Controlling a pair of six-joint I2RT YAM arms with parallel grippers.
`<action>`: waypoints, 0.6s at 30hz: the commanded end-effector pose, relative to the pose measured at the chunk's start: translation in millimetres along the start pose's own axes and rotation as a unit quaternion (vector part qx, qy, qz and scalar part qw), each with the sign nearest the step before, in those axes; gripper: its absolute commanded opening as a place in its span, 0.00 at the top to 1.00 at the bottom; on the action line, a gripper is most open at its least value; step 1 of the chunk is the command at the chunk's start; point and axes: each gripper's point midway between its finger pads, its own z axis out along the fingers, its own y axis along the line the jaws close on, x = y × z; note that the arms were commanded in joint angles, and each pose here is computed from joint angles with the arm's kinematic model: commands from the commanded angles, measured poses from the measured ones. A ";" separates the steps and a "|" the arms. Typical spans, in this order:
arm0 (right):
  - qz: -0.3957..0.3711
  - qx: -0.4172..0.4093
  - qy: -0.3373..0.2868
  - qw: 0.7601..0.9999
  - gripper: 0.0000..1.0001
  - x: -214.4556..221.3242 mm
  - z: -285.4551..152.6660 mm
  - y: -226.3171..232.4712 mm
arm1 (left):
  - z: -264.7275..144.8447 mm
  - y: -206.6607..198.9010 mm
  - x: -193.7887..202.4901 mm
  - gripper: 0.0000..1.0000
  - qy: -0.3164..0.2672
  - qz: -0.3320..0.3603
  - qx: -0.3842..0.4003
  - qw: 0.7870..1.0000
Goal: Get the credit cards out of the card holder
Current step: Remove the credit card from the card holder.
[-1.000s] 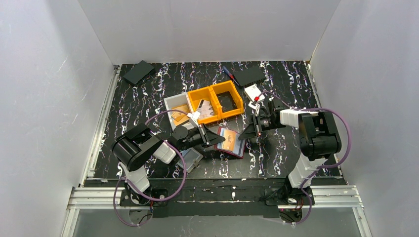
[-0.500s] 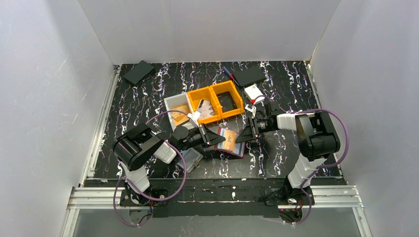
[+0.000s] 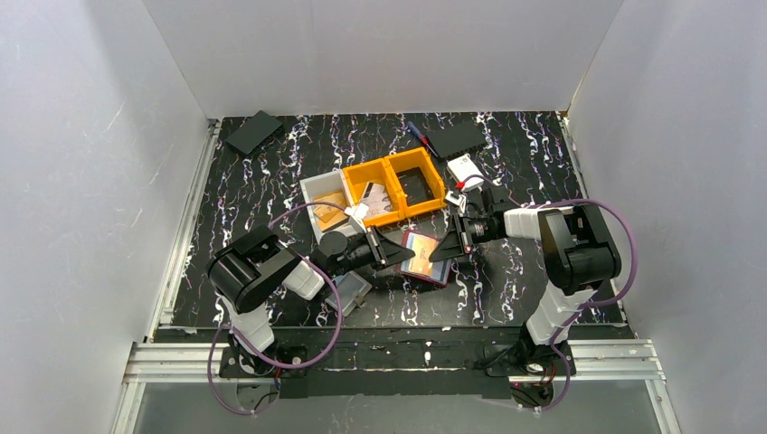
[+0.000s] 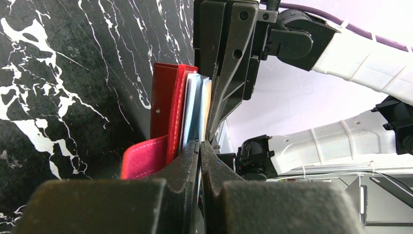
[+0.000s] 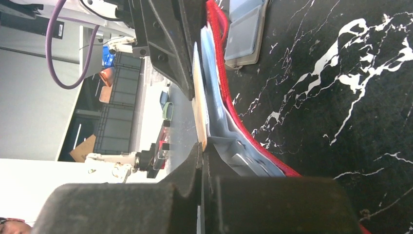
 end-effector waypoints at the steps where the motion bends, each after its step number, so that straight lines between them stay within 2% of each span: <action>1: -0.028 -0.021 0.002 0.999 0.99 -8.4 1.2 10.8 | -8.1 0.8 -12.1 1.00 -0.030 0.004 0.002 1.000; 10: -0.030 -0.005 -0.004 1.000 0.99 -9.9 -1.8 3.8 | -25.8 2.6 -25.6 1.00 -0.059 -0.002 -0.006 0.998; 17: -0.035 0.031 -0.011 0.999 0.99 -14.9 -8.1 -5.0 | -30.9 8.0 -22.9 1.00 -0.052 -0.010 -0.012 0.999; 18: -0.057 0.036 -0.015 0.998 0.99 -19.5 -12.5 -5.4 | -31.8 11.3 -20.6 1.00 -0.049 -0.015 -0.017 0.999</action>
